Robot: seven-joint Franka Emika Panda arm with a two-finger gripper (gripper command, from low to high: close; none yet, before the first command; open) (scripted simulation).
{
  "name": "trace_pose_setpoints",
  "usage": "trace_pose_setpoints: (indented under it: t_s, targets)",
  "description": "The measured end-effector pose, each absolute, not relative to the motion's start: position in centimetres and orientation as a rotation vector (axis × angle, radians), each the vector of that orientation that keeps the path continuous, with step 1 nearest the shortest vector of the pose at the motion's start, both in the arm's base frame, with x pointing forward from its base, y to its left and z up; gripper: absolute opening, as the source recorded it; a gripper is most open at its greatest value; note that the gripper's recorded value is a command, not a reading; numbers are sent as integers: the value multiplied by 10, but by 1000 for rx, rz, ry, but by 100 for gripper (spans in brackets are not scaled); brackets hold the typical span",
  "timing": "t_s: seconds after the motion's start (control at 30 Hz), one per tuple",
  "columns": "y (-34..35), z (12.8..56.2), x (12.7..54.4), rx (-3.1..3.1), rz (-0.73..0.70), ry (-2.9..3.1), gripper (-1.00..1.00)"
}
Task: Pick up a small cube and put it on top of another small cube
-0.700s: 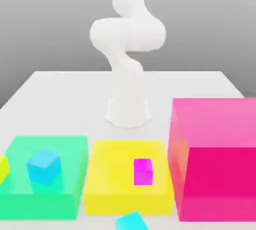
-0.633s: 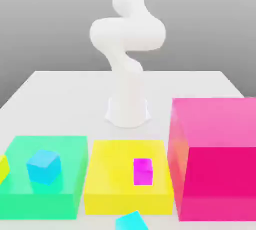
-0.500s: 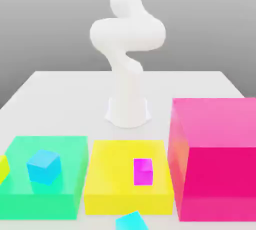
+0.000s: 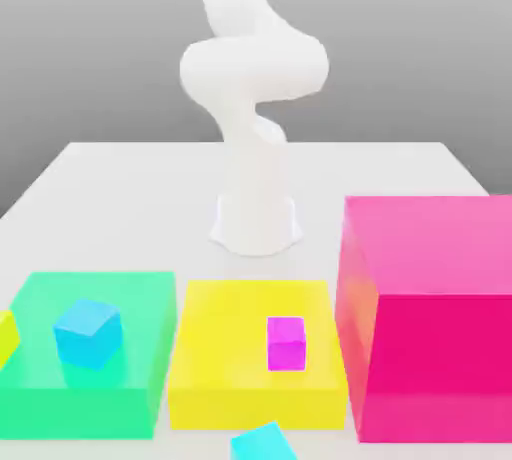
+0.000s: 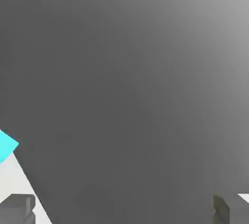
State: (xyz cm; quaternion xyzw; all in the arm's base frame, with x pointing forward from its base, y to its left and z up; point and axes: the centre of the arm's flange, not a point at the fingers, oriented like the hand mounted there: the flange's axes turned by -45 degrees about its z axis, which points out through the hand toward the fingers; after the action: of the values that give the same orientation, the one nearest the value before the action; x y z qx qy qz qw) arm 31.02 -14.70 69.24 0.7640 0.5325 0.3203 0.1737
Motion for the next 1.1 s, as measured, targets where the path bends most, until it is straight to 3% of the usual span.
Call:
trace_pose_setpoints:
  t_s: [0.27,0.57,1.1]
  targets:
    - [-186,631,352,1826,737,1945,0]
    - [-192,532,420,1334,530,2411,0]
    - [-76,302,518,24,153,3014,0]
